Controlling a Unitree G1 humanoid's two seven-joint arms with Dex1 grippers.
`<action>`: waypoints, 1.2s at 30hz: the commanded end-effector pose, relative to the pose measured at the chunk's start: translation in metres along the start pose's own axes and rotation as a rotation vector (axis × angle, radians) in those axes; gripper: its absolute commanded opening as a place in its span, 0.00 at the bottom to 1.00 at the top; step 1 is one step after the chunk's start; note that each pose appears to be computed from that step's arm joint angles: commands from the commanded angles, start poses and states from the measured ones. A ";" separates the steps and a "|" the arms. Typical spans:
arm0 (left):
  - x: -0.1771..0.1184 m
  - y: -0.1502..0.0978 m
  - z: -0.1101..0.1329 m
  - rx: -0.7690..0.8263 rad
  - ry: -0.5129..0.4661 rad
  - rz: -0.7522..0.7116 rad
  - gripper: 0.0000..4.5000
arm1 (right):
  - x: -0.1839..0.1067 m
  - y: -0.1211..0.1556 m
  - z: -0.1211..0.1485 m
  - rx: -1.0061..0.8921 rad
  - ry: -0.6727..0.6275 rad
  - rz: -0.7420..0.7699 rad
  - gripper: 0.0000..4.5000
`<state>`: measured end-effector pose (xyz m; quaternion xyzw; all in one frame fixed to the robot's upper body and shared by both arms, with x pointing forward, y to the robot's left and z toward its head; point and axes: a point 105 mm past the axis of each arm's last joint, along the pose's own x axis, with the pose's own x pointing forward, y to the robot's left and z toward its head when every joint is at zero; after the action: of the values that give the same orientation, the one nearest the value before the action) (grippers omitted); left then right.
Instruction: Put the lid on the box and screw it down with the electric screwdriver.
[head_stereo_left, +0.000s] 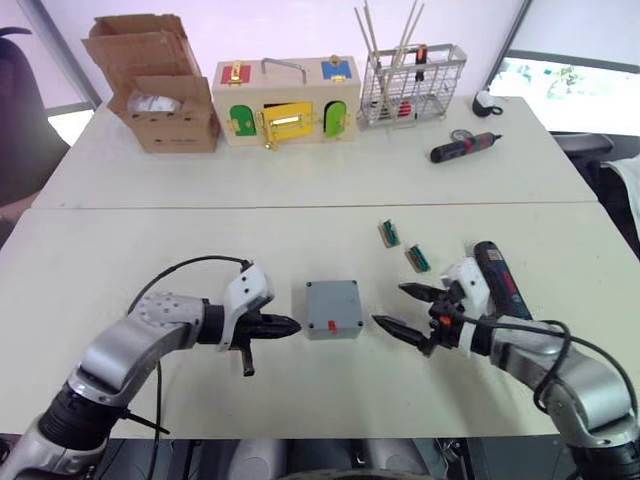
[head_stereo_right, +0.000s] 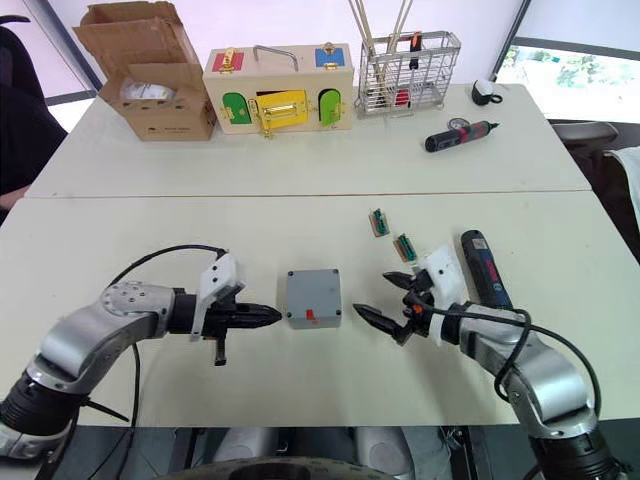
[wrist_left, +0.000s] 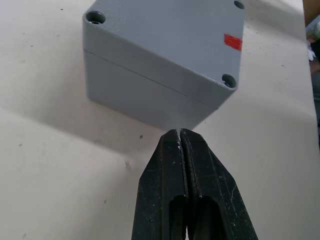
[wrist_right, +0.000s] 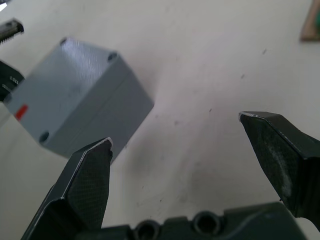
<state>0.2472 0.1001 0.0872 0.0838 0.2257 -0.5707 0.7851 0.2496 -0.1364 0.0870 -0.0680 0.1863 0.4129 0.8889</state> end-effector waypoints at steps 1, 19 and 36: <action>0.005 0.008 0.005 0.056 -0.011 0.044 0.00 | 0.007 0.008 0.002 -0.046 -0.008 0.022 0.99; -0.028 0.029 0.031 0.103 -0.072 0.087 0.00 | -0.046 -0.020 0.049 -0.123 -0.008 -0.079 0.99; -0.044 -0.073 0.087 0.343 -0.029 -0.378 0.00 | -0.148 -0.098 0.026 0.302 0.685 -0.216 0.99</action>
<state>0.1987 0.0814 0.1925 0.1552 0.1329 -0.7275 0.6549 0.2456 -0.2937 0.1604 -0.0921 0.5153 0.2418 0.8170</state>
